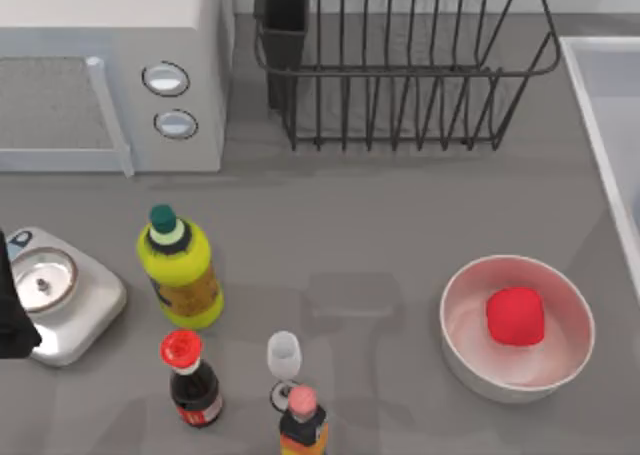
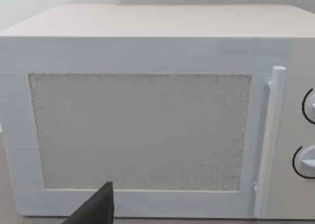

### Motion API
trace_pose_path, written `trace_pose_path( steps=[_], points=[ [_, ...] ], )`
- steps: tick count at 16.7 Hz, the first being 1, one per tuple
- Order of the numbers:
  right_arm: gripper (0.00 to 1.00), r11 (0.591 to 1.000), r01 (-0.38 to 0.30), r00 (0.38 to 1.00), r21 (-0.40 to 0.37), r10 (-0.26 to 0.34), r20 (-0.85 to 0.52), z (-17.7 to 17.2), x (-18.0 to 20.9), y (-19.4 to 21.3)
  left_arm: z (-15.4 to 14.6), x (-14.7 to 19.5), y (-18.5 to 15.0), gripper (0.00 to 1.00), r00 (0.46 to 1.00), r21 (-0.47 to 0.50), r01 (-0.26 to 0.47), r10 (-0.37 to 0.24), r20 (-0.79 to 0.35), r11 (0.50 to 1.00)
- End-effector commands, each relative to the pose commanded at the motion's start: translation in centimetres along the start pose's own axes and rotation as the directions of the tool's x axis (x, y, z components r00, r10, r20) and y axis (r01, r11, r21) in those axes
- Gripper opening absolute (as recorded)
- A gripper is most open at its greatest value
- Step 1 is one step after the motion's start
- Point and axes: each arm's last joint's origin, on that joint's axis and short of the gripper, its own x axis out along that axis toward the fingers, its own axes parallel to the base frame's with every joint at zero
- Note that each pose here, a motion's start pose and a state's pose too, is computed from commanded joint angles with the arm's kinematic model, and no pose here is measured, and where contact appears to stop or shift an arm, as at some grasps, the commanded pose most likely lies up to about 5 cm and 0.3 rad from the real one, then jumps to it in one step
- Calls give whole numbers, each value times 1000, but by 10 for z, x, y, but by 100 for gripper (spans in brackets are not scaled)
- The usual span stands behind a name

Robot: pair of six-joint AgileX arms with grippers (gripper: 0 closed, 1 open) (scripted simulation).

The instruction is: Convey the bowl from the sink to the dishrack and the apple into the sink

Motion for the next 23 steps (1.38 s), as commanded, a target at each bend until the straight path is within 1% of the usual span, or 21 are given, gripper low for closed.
trace_pose_path(
  steps=[2, 4, 6, 8, 11, 14, 16, 18, 20, 23],
  points=[
    [0, 1000, 0, 1000, -2, 0, 4, 1, -3, 1, 0, 0, 0, 100, 1000, 0, 0, 0, 0, 1000],
    [0, 1000, -2, 1000, -2, 2, 0, -4, -15, -4, 0, 0, 0, 100, 1000, 0, 0, 0, 0, 1000],
    [0, 1000, -6, 1000, -2, 6, -5, -15, -43, -15, 0, 0, 0, 100, 1000, 0, 0, 0, 0, 1000],
    [0, 1000, -7, 1000, -2, 7, -4, -33, -85, -27, 0, 0, 0, 100, 1000, 0, 0, 0, 0, 1000],
    [0, 1000, 0, 1000, -3, 0, 9, -77, -165, -41, 0, 0, 0, 100, 1000, 0, 0, 0, 0, 1000],
    [0, 1000, 13, 1000, -4, -13, 27, -138, -243, -40, 0, 0, 0, 100, 1000, 0, 0, 0, 0, 1000],
    [0, 1000, 20, 999, -5, -20, 33, -182, -283, -31, 0, 0, 0, 100, 1000, 0, 0, 0, 0, 1000],
    [0, 1000, 21, 999, -5, -20, 29, -220, -310, -18, 0, 0, 0, 100, 1000, 0, 0, 0, 0, 1000],
    [0, 1000, 12, 1000, -4, -12, 18, -249, -324, -7, 0, 0, 0, 100, 1000, 0, 0, 0, 0, 1000],
    [0, 1000, 1, 1000, -2, -1, 4, -268, -331, 2, 0, 0, 0, 100, 1000, 0, 0, 0, 0, 1000]
  ],
)
